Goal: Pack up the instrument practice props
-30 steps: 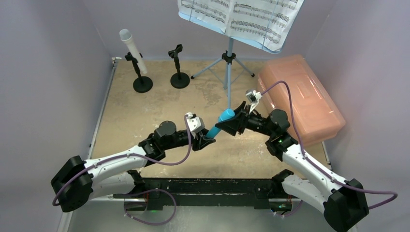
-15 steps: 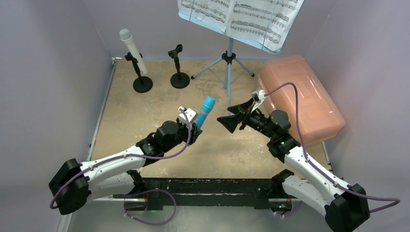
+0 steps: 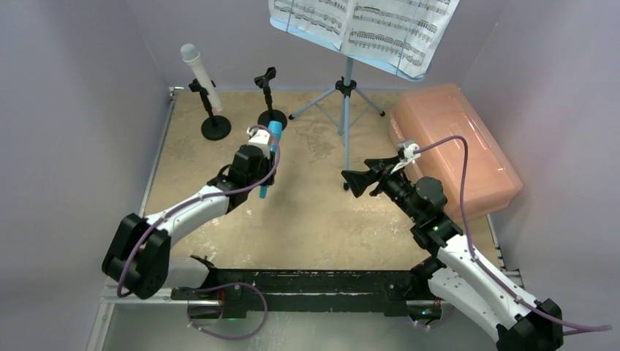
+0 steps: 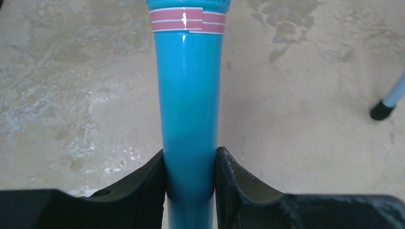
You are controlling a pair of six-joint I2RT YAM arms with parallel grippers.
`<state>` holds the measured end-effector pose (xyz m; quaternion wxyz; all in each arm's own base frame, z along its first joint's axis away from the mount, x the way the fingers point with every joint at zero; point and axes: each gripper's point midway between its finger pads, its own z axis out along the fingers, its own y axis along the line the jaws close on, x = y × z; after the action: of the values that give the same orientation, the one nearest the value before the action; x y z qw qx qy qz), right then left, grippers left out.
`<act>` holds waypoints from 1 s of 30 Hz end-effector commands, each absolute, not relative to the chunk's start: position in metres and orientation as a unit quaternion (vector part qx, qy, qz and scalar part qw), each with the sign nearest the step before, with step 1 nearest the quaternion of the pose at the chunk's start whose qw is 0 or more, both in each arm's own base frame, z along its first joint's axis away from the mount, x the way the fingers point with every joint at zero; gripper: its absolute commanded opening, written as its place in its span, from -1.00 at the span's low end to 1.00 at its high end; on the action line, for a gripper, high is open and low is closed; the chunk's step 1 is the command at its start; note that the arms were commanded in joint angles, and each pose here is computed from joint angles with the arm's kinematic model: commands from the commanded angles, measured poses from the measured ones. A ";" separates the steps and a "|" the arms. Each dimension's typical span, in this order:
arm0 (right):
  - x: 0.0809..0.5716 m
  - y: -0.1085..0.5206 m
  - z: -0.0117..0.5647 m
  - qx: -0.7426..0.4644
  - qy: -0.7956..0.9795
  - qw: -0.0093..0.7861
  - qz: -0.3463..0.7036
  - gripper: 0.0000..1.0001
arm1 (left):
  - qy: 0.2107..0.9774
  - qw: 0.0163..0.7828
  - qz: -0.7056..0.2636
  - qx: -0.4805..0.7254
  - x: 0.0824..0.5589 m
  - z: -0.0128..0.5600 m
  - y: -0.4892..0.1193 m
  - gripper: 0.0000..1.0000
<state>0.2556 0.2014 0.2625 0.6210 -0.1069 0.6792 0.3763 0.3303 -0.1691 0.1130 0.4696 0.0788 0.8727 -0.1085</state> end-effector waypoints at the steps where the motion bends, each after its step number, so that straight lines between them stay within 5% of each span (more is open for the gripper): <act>1: 0.257 0.191 0.271 -0.087 0.671 0.647 0.351 0.95 | 0.874 0.478 -0.086 0.035 0.371 0.122 -0.155 -1.00; 13: 0.249 0.193 0.276 -0.080 0.665 0.657 0.347 0.95 | 0.883 0.467 -0.016 -0.035 0.471 0.089 -0.096 -1.00; 30: 0.251 0.196 0.267 -0.081 0.674 0.649 0.343 0.95 | 0.871 0.489 -0.022 -0.041 0.573 0.051 -0.069 -0.56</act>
<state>0.2486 0.1965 0.2656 0.6413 -0.0807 0.6784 0.3492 0.5412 -0.0712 0.0329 0.4460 -0.0525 0.8934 -0.0137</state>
